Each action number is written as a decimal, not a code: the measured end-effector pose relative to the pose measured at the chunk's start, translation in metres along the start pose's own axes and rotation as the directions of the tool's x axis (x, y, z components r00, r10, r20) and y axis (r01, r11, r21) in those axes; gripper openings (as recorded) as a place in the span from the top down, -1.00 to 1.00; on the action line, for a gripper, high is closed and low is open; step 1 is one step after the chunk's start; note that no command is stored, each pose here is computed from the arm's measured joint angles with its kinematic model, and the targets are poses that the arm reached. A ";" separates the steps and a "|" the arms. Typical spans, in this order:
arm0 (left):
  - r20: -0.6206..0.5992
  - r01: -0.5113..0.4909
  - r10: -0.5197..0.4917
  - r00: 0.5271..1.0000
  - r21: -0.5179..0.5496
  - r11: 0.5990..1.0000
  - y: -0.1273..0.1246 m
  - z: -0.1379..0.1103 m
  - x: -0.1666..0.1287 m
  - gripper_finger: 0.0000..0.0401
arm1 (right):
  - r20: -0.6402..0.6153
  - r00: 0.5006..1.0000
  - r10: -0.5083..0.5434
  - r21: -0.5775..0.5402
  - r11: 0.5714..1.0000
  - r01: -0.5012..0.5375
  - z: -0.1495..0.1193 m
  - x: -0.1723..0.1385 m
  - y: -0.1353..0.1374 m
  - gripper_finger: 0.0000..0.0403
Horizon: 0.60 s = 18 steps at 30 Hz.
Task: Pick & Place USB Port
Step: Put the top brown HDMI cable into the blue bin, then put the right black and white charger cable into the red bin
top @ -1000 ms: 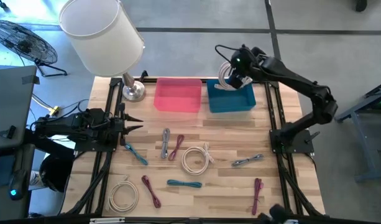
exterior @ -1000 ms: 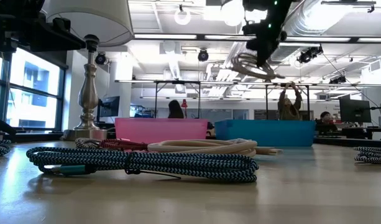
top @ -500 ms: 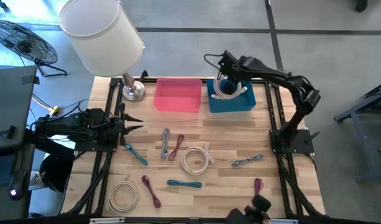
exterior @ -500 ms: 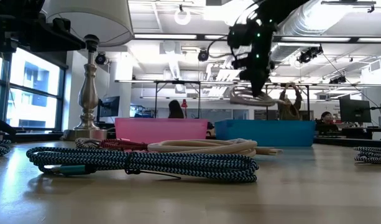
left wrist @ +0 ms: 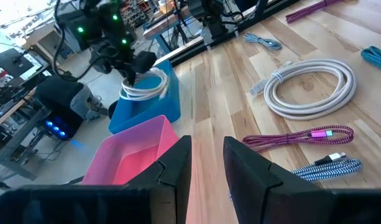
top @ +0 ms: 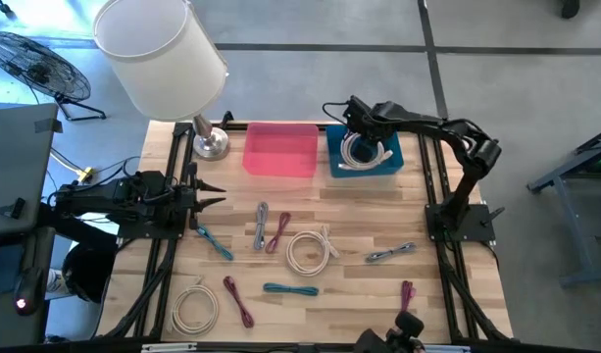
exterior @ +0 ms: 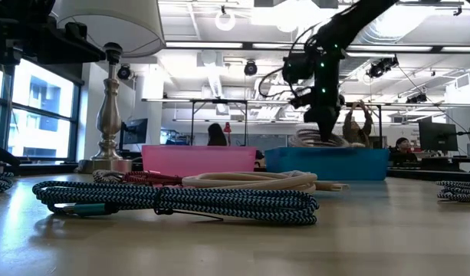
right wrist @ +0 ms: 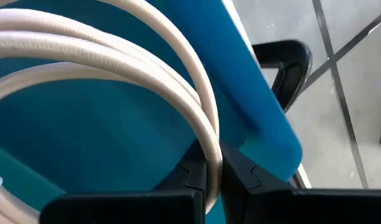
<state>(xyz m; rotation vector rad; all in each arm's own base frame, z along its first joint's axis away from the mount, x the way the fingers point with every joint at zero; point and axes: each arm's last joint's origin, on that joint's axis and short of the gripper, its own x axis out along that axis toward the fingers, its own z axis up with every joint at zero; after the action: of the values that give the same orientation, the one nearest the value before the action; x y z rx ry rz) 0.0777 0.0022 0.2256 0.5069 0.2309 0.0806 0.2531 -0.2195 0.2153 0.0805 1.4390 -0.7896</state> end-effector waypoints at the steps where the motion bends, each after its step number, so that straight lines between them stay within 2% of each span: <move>1: 0.000 0.000 0.000 1.000 0.000 1.000 0.000 0.000 0.000 0.55 | 0.000 1.000 0.002 -0.004 1.000 -0.002 -0.001 0.003 0.001 0.95; 5: 0.000 0.000 0.000 1.000 0.000 1.000 0.000 0.000 0.000 0.55 | 0.016 1.000 0.013 -0.022 1.000 -0.012 -0.003 0.010 0.005 0.95; 7: 0.000 -0.001 0.001 1.000 0.000 1.000 0.000 0.000 0.000 0.55 | 0.021 1.000 0.019 -0.027 0.999 -0.019 -0.004 0.012 0.007 0.87; 12: -0.001 -0.001 0.001 1.000 0.000 1.000 0.000 0.000 0.000 0.55 | 0.035 0.998 -0.049 -0.036 0.998 0.050 -0.002 0.010 0.009 0.49; 18: -0.001 -0.002 0.002 1.000 0.000 1.000 0.000 0.000 0.000 0.55 | 0.037 0.993 -0.115 -0.123 0.985 0.119 -0.002 0.003 0.019 0.09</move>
<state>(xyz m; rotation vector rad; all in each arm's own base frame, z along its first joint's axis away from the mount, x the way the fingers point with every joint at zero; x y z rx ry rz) 0.0776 0.0023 0.2256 0.5072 0.2312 0.0825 0.2612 -0.2054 0.2044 -0.1126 1.4715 -0.7910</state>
